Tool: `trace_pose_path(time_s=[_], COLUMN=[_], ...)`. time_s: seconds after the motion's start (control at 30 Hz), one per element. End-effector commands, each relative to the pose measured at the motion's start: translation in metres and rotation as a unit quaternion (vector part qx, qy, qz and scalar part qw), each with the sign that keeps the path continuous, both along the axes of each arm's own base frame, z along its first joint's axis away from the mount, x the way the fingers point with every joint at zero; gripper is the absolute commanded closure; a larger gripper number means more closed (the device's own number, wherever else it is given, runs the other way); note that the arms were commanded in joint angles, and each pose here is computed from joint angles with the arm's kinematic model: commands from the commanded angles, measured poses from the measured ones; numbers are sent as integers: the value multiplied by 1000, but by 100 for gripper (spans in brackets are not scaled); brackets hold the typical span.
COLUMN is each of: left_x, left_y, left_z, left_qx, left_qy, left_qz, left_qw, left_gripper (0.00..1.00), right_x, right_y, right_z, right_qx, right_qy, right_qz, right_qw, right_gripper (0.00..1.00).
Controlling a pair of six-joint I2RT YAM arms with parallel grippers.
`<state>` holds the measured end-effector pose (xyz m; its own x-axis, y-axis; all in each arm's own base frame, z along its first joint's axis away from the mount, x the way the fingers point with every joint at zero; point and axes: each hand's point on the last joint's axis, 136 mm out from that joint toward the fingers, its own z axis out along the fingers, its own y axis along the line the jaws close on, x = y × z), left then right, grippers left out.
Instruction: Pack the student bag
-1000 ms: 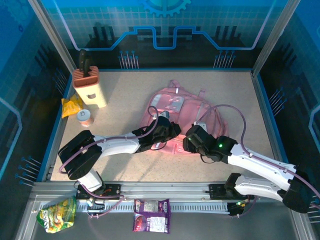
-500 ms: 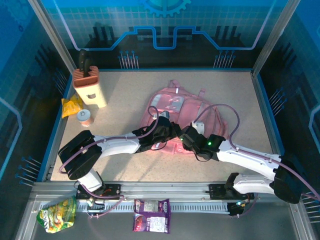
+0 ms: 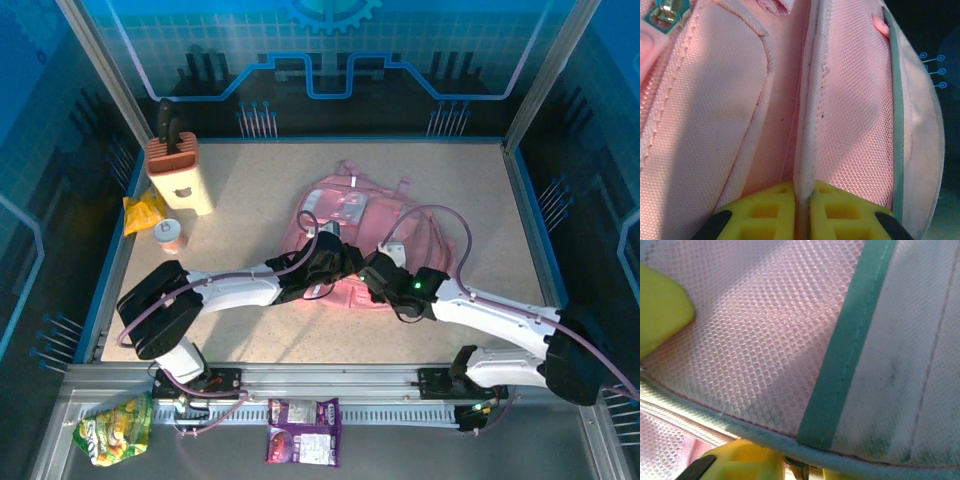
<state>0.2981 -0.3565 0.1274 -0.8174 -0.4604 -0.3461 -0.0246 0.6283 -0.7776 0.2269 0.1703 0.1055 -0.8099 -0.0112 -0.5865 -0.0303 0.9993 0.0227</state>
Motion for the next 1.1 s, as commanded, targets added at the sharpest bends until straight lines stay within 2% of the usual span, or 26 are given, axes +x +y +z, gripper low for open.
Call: trace_pose_path(time_s=[0.0,0.2,0.47,0.57,0.67,0.93,1.07], left_x=[0,3,16,21,27,50,67], left_y=[-14,-9,29,42,50,83,103], left_z=[22,11,-1,-3,1,10,19], left_qx=[-15,8,86,100,105,112,122], left_qy=[-28,-28,-36,-35,-44,-52,-65], left_qz=[-14,-7,30,32,25,7,7], left_qw=[999,1000,995,994,993,992,990], left_gripper=[88,90,98,100,100,99,97], right_x=[15,4,-8,-8,-7,-23,-28], right_y=[4,-25,-78,-80,-83,-11,45], right_z=[15,12,14,16,17,9,13], right_qx=[-13,-50,-40,-16,-25,31,62], right_qy=[-22,-6,16,24,31,69,69], right_qz=[8,-4,-16,2,11,142,190], right_qw=[1000,999,999,1000,999,987,977], right_gripper=[80,93,97,100,100,100,100])
